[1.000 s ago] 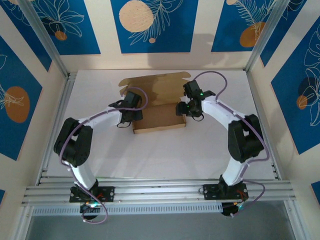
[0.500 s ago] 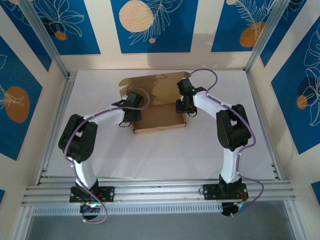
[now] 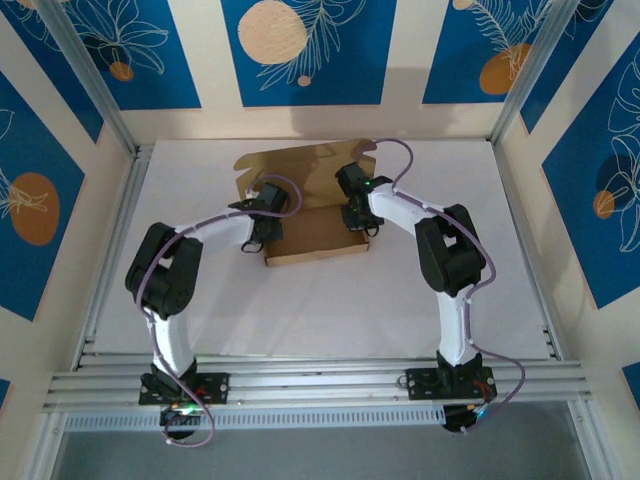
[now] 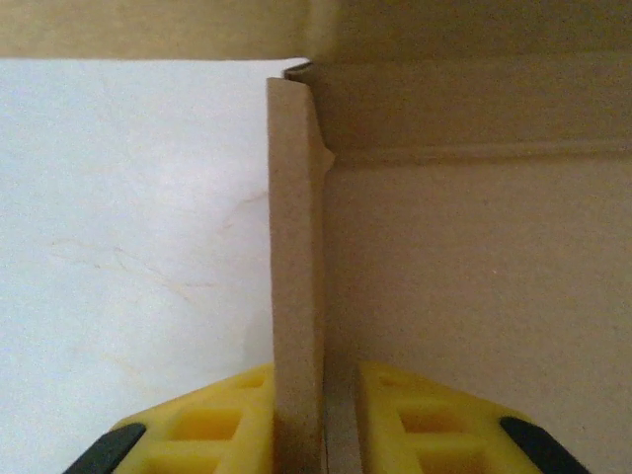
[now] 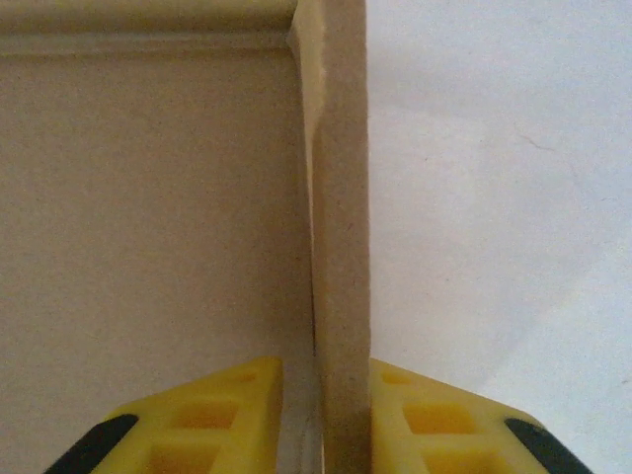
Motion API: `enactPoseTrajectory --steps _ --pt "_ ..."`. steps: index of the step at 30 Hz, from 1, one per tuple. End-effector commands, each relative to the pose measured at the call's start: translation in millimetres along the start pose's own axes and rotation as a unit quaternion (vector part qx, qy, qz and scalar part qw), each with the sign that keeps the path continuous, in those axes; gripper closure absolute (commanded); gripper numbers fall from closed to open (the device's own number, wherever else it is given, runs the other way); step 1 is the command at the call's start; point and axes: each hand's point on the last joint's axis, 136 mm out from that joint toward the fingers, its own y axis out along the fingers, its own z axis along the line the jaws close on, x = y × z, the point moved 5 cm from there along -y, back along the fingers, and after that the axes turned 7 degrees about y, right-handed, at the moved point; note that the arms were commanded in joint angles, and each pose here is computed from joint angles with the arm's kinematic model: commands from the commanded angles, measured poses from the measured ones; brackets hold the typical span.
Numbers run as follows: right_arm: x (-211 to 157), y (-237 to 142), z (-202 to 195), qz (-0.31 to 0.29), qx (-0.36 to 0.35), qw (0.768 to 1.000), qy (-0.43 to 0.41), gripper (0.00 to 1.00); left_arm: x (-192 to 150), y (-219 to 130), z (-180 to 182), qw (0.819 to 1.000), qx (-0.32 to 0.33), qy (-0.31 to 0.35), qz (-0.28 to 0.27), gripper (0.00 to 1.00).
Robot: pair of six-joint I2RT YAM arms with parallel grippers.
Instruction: Fold the paper box
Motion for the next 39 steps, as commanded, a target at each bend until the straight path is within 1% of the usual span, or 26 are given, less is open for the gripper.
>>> enactPoseTrajectory --steps 1,4,7,12,15,16,17,19,21,23,24,26,29,30,34,36,37,39 --pt "1.5 -6.5 3.5 -0.017 -0.049 0.999 -0.017 0.78 10.8 -10.8 -4.6 0.998 0.045 0.026 -0.021 0.77" --pt "0.8 -10.7 4.6 -0.03 -0.076 0.996 -0.021 0.8 12.8 -17.3 -5.6 0.994 0.098 0.046 -0.024 0.78" --pt "-1.0 -12.3 5.8 -0.037 -0.097 0.994 -0.025 0.82 9.3 -17.3 -9.0 0.991 0.123 0.053 -0.017 0.8" --pt "-8.2 -12.3 8.4 -0.04 -0.114 0.992 -0.019 0.82 1.0 -11.6 -14.5 0.992 0.119 0.043 -0.008 0.8" --pt "-12.6 -10.6 8.6 -0.035 -0.108 0.994 -0.005 0.82 -0.8 -11.0 -16.9 0.992 0.116 0.043 -0.008 0.8" --pt "-13.2 -11.4 9.0 -0.034 -0.101 0.994 0.0 0.82 -0.6 -10.9 -16.9 0.993 0.112 0.04 -0.009 0.79" --pt "-13.3 -13.1 7.8 -0.034 -0.093 0.995 0.007 0.81 -0.9 -11.4 -17.0 0.993 0.106 0.04 -0.011 0.75" --pt "-13.1 -20.2 5.7 -0.038 -0.068 0.997 0.022 0.74 0.8 -14.8 -18.1 0.996 0.074 0.035 -0.023 0.62" --pt "-10.6 -29.9 1.4 -0.044 -0.028 0.998 0.043 0.54 3.9 -21.4 -20.0 0.998 0.031 0.03 -0.047 0.46" --pt "-8.1 -39.8 -2.6 -0.053 0.011 0.997 0.059 0.42 8.3 -28.6 -22.4 0.997 0.0 0.037 -0.069 0.37" --pt "-8.0 -43.6 -3.6 -0.058 0.032 0.996 0.062 0.37 10.3 -33.5 -22.5 0.996 -0.008 0.041 -0.079 0.34" --pt "-6.6 -53.3 -7.5 -0.074 0.065 0.993 0.066 0.27 12.6 -41.0 -22.1 0.994 -0.029 0.047 -0.093 0.32" --pt "-4.4 -69.1 -13.5 -0.092 0.111 0.987 0.072 0.04 13.3 -54.3 -17.1 0.991 -0.053 0.047 -0.115 0.27" --pt "-4.9 -74.9 -15.7 -0.101 0.119 0.985 0.07 0.0 13.4 -58.8 -15.0 0.989 -0.064 0.052 -0.121 0.25" --pt "-9.5 -105.3 -29.2 -0.15 0.141 0.976 0.066 0.01 14.7 -78.0 -2.0 0.985 -0.076 0.061 -0.142 0.18" --pt "-10.5 -129.7 -38.2 -0.195 0.164 0.965 0.061 0.0 14.9 -93.1 5.1 0.981 -0.08 0.075 -0.163 0.14" --pt "-9.8 -141.2 -42.0 -0.218 0.172 0.959 0.058 0.0 14.1 -100.3 6.8 0.977 -0.089 0.084 -0.176 0.12" --pt "-6.2 -165.4 -50.8 -0.272 0.189 0.943 0.046 0.03 13.5 -121.8 8.0 0.961 -0.121 0.12 -0.22 0.08"
